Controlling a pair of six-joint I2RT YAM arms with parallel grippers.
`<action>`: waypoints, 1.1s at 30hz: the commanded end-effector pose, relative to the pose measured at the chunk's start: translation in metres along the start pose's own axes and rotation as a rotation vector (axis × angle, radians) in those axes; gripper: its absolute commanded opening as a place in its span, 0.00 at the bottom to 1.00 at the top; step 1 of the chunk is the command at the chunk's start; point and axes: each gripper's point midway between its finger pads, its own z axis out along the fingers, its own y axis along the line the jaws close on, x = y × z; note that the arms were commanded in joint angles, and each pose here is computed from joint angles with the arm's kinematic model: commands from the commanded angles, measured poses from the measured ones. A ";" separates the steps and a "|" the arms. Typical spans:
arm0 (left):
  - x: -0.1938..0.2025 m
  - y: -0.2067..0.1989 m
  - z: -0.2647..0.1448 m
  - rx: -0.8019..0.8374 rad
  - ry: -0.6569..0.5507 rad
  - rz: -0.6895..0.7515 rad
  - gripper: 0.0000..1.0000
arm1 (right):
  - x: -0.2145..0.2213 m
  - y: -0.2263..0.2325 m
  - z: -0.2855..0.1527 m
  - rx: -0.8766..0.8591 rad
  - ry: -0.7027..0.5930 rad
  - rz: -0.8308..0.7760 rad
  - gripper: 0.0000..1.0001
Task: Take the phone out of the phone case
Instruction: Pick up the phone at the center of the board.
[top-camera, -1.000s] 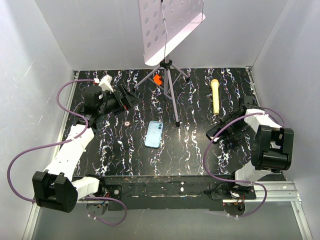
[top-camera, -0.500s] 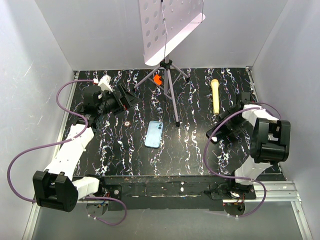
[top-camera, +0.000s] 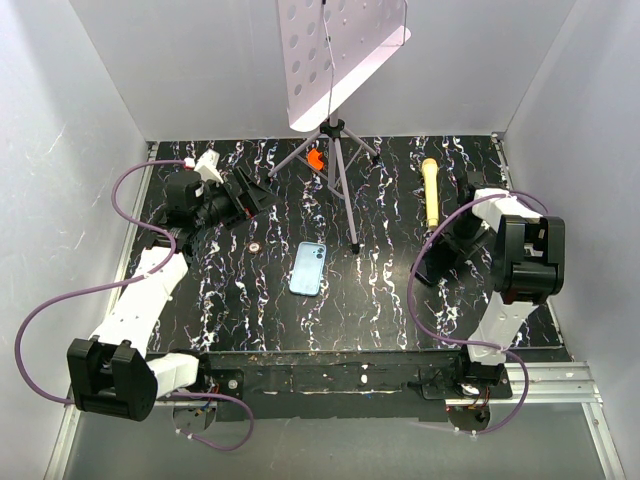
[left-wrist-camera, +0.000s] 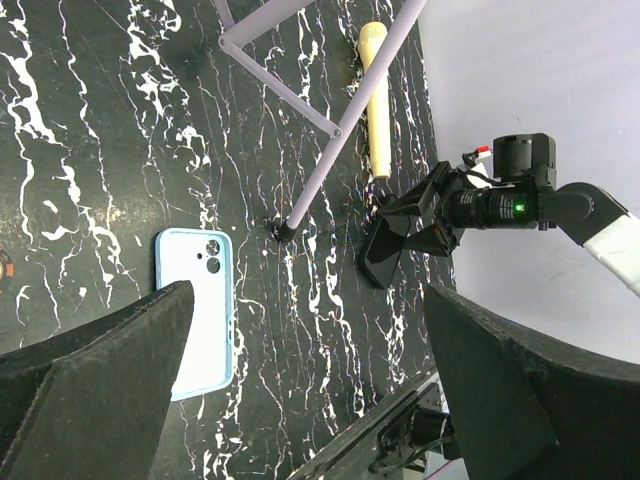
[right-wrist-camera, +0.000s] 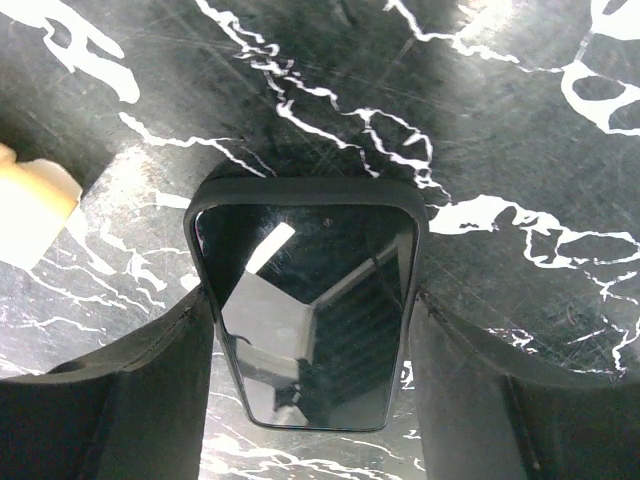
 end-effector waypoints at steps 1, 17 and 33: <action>-0.001 -0.001 -0.001 0.014 -0.005 0.003 1.00 | 0.014 0.001 0.006 -0.010 0.053 -0.041 0.45; 0.027 -0.009 0.028 0.174 -0.010 -0.057 1.00 | 0.056 0.052 -0.070 -0.660 -0.224 -0.448 0.01; 0.185 -0.062 -0.012 0.388 0.338 0.287 0.75 | 0.170 0.089 -0.147 -1.101 -0.100 -0.482 0.01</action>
